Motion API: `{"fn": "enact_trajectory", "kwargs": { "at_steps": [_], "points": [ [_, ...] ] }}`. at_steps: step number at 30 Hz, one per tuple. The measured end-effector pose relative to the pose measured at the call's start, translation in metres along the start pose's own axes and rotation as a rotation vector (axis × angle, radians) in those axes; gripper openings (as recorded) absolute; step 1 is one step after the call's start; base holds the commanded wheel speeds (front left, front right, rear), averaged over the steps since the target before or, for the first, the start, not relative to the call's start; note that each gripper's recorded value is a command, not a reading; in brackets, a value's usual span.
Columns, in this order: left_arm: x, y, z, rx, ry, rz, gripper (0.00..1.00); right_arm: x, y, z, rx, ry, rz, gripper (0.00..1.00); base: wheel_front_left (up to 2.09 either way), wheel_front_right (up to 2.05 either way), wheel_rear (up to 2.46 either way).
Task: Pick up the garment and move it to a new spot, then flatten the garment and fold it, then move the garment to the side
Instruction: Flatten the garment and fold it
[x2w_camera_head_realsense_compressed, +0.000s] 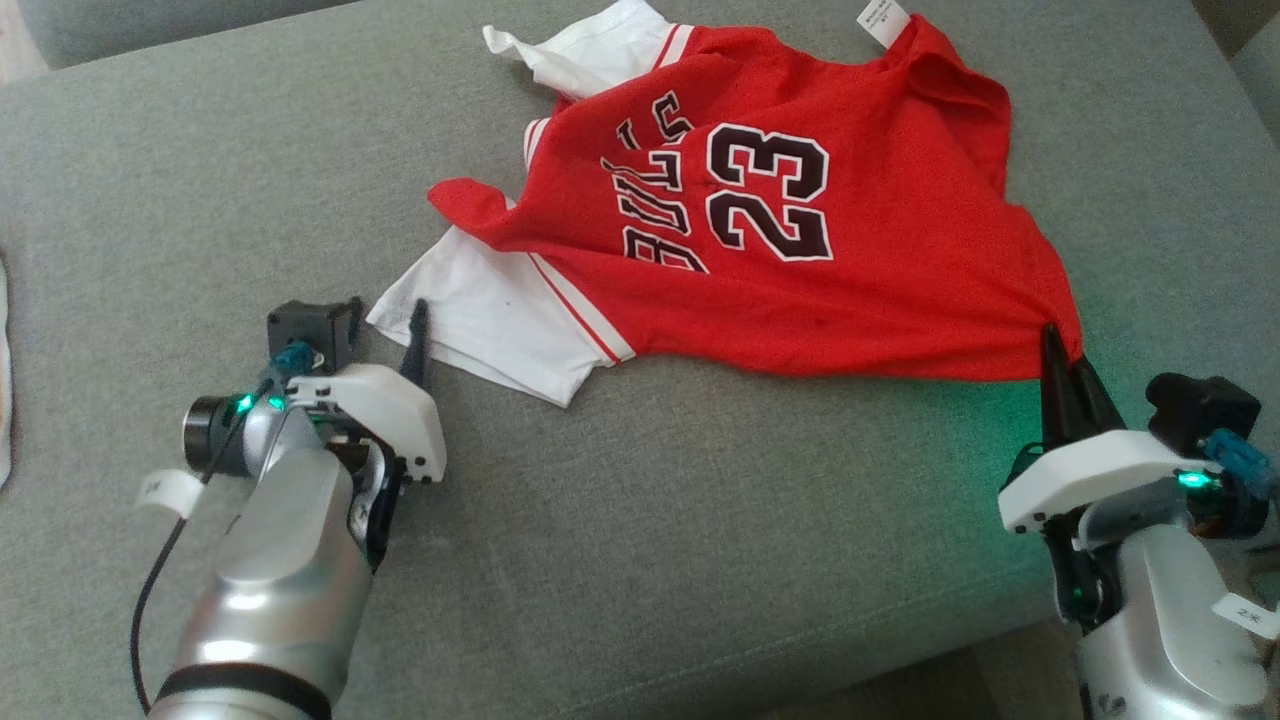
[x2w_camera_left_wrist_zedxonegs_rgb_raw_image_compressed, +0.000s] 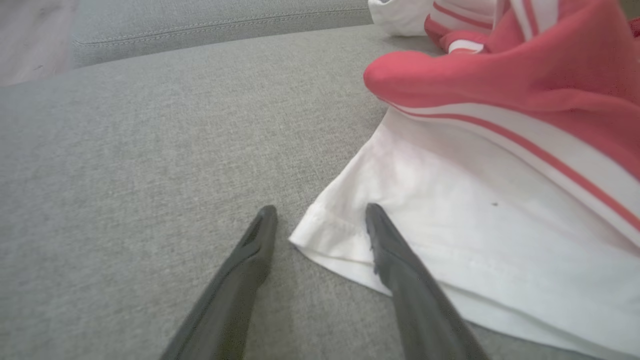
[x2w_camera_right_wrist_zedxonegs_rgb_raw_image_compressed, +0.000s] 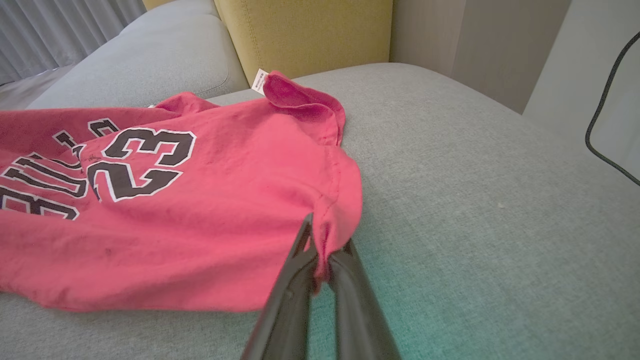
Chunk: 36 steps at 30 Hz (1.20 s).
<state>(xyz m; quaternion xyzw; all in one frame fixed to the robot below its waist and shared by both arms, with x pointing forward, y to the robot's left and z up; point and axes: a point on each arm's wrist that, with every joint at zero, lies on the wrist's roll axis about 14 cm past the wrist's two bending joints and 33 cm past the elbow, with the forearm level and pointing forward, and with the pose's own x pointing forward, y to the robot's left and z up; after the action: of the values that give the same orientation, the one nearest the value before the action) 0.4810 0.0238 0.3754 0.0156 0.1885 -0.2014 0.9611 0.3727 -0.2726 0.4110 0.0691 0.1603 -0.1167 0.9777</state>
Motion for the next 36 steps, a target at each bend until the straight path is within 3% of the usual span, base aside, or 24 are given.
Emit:
{"fn": "enact_trajectory", "kwargs": {
  "at_steps": [1, 2, 12, 21, 28, 36],
  "points": [
    [0.001, 0.000, 0.001, -0.001, 0.001, -0.004, 0.17, 0.000, 0.000, 0.000, 0.000, 0.001, 0.000, 0.00, 0.00, 0.00, 0.00],
    [0.002, -0.001, 0.001, -0.008, 0.001, -0.009, 0.00, 0.000, 0.001, 0.000, -0.001, 0.001, 0.001, 0.00, 0.00, 0.00, 0.00],
    [-0.011, -0.005, 0.051, -0.199, -0.161, -0.058, 0.00, 0.003, 0.031, 0.025, -0.058, -0.059, 0.091, 0.00, 0.00, 0.00, 0.00],
    [-0.063, 0.019, 0.143, -0.488, -0.493, -0.037, 0.00, 0.009, 0.088, 0.107, -0.141, -0.199, 0.271, 0.00, 0.00, 0.00, 0.00],
    [-0.135, 0.038, 0.240, -0.473, -0.769, -0.097, 0.00, -0.007, 0.120, 0.208, -0.189, -0.399, 0.391, 0.00, 0.00, 0.00, 0.00],
    [-0.235, 0.045, 0.323, -0.428, -1.038, -0.102, 0.00, -0.049, 0.138, 0.282, -0.197, -0.554, 0.475, 0.00, 0.00, 0.00, 0.00]
  ]
}}
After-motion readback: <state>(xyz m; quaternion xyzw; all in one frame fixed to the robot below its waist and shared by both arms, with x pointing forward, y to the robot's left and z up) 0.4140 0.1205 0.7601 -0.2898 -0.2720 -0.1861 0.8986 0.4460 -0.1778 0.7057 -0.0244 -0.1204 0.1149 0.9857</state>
